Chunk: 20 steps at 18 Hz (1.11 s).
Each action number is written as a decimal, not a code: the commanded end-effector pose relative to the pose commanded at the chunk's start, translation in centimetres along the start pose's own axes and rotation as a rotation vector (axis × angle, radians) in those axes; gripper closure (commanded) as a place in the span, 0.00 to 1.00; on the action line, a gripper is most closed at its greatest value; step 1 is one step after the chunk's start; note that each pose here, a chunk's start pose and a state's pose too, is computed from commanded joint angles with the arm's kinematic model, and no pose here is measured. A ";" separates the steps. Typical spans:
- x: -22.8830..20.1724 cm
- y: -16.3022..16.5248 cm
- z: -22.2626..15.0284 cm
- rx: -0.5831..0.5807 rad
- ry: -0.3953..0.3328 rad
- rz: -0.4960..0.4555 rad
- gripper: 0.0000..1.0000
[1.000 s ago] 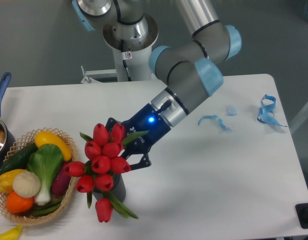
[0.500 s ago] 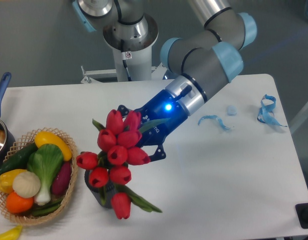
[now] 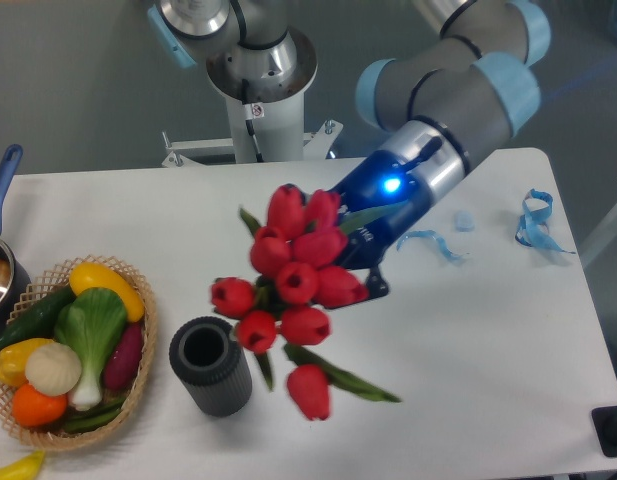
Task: Pick up the flowers from the vase
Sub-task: 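Lift the tulip bouquet up out of the grey vase, then carry the held tulips away from the vase toward the blue ribbon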
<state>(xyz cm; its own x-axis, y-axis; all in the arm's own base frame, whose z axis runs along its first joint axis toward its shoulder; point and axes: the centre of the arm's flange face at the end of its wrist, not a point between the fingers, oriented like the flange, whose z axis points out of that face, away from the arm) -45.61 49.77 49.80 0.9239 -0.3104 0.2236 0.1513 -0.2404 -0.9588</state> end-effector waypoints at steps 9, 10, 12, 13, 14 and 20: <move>-5.0 5.8 -5.8 -0.194 -0.274 -0.054 0.67; -5.5 6.8 -6.4 -0.213 -0.294 -0.062 0.67; -6.3 7.9 -7.8 -0.280 -0.365 -0.063 0.67; -6.4 8.0 -8.2 -0.316 -0.399 -0.061 0.67; -6.6 8.1 -8.3 -0.349 -0.428 -0.060 0.67; -7.0 10.3 -8.0 -0.558 -0.551 -0.053 0.68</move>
<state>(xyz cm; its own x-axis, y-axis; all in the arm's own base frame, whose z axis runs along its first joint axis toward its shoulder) -53.34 42.16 39.72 0.9836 0.1802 0.0079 0.1363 -0.7136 -0.6872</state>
